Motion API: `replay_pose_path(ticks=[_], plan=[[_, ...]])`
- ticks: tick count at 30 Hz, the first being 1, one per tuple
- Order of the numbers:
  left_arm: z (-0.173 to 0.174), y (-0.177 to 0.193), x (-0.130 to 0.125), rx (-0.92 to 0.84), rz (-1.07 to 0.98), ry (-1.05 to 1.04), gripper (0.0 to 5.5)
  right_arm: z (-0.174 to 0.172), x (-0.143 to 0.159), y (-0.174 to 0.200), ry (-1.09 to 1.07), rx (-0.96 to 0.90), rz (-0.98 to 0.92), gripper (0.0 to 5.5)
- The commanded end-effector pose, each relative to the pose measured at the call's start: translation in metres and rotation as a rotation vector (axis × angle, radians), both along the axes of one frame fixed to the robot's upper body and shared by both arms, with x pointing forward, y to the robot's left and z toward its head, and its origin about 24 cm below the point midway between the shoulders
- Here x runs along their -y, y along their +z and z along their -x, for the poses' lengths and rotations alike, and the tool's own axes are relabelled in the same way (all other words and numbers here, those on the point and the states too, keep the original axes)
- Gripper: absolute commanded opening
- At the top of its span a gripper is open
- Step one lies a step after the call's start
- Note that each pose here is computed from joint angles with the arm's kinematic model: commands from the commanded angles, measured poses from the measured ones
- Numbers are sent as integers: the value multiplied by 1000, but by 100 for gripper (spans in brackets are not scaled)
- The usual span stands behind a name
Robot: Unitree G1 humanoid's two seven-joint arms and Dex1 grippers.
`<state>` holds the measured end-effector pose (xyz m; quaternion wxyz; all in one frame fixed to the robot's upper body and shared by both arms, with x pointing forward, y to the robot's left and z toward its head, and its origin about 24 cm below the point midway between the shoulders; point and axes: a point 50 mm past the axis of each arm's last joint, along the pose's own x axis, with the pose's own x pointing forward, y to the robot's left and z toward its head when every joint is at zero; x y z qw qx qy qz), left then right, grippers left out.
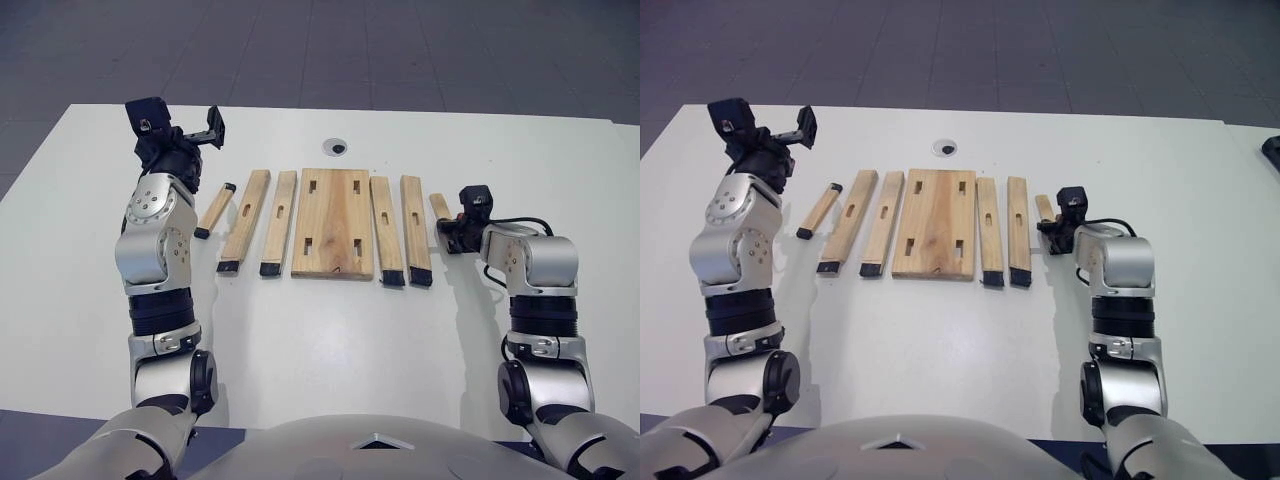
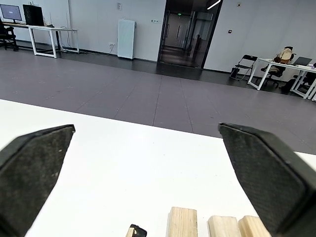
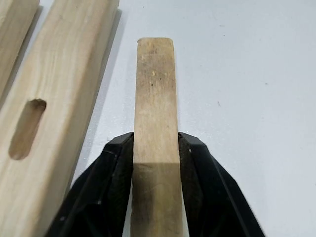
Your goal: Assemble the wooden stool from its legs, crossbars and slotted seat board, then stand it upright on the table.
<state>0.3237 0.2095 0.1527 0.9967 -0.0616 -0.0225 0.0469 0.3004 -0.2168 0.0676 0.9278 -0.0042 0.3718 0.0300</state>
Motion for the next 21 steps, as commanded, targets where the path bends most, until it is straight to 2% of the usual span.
replay_pose_path(ticks=[1, 3, 5, 7, 9, 12, 15, 21], plan=[[0, -3, -2, -23, -6, 16, 540, 8, 7, -15, -47, -83, -29, 131], [0, -4, -4, -32, 5, 24, 540, 0, 15, 0, -70, 40, 9, 131], [2, 10, -9, 2, 212, -26, 540, -14, 23, 36, -54, 247, 45, 131], [9, 43, -14, 140, 392, -117, 540, -26, 17, 80, 0, 523, 118, 131], [15, 69, -18, 226, 494, -198, 540, -30, -1, 116, 64, 757, 134, 131], [25, 95, -7, 281, 515, -344, 540, -23, -46, 149, 206, 996, -14, 131], [33, 103, 16, 266, 437, -459, 540, -12, -82, 156, 330, 1097, -132, 131], [32, 52, 70, -101, 397, -692, 540, -1, -116, 138, 455, 1116, -67, 131]])
